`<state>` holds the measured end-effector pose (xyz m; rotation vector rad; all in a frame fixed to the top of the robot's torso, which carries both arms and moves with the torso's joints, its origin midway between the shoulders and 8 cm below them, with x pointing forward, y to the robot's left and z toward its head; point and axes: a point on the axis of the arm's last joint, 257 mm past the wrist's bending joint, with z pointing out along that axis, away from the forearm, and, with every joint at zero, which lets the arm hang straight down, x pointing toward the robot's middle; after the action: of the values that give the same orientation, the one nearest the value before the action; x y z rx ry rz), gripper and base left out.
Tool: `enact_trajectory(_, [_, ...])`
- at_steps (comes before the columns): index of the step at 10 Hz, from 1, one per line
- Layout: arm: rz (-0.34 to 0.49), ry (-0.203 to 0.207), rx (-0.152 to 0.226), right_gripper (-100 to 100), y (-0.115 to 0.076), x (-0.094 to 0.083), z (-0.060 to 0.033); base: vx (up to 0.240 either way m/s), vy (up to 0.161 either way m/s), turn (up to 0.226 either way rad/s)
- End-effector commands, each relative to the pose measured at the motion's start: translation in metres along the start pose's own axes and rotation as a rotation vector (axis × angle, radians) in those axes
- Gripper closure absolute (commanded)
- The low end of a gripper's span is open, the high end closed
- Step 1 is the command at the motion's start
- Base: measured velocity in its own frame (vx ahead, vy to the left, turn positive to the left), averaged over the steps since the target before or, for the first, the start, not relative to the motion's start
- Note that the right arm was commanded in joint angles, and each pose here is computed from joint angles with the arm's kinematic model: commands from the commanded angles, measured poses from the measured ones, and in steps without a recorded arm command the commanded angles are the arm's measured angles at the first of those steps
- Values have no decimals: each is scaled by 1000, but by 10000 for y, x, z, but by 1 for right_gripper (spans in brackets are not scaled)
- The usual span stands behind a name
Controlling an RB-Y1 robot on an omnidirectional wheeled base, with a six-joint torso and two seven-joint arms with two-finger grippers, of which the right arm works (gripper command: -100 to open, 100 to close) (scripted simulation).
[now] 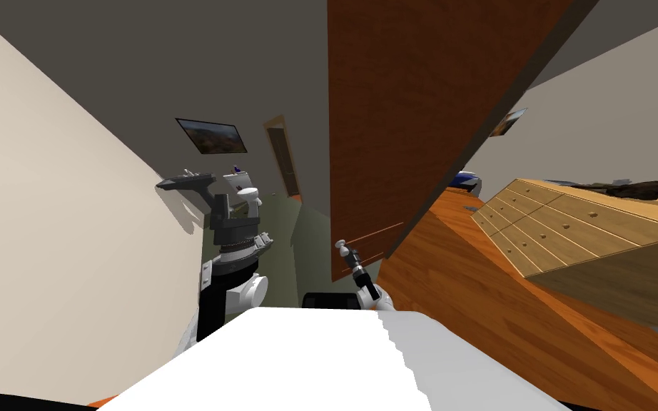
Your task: Push the door open
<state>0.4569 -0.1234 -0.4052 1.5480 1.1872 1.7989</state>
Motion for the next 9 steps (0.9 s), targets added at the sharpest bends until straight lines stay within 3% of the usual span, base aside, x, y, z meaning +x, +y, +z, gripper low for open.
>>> enact_trajectory(1, [65, 33, -29, 100, 96, 169, 120, 44, 33, -65])
enact_trajectory(5, [73, 33, -28, 100, 96, 169, 120, 10, 10, 1])
enact_trajectory(9, [210, 32, -24, 100, 69, 205, 151, 26, 28, -64])
